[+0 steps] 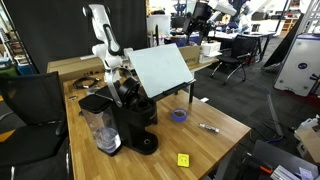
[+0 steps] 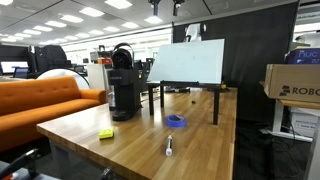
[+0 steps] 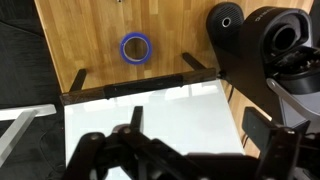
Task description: Move the masking tape closer to the board
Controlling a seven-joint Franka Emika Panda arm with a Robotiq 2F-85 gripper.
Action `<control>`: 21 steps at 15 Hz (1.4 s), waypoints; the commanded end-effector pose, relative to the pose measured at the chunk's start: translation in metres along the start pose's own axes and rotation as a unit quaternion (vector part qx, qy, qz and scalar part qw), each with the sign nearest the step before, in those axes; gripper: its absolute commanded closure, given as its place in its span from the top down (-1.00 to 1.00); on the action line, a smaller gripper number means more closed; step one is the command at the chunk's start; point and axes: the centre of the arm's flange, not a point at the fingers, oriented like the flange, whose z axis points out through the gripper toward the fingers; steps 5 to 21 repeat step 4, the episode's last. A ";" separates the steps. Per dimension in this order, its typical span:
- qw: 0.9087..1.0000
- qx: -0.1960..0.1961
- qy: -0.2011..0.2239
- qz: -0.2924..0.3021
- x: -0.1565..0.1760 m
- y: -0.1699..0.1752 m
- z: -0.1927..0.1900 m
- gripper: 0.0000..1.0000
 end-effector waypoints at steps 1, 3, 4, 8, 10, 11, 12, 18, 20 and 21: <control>1.000 0.002 -0.004 -0.003 0.000 -0.001 0.002 1.00; 1.000 0.002 -0.006 -0.005 0.000 -0.002 0.003 1.00; 1.000 0.002 -0.006 -0.005 0.000 -0.002 0.003 1.00; 1.000 0.002 -0.006 -0.005 0.000 -0.002 0.003 1.00; 1.000 0.002 -0.006 -0.005 0.000 -0.002 0.003 1.00; 1.000 0.002 -0.006 -0.005 0.000 -0.002 0.003 1.00; 1.000 0.002 -0.006 -0.005 0.000 -0.002 0.003 1.00; 1.000 0.002 -0.006 -0.005 0.000 -0.002 0.003 1.00; 1.000 0.002 -0.006 -0.005 0.000 -0.002 0.003 1.00; 1.000 0.002 -0.006 -0.005 0.000 -0.002 0.003 1.00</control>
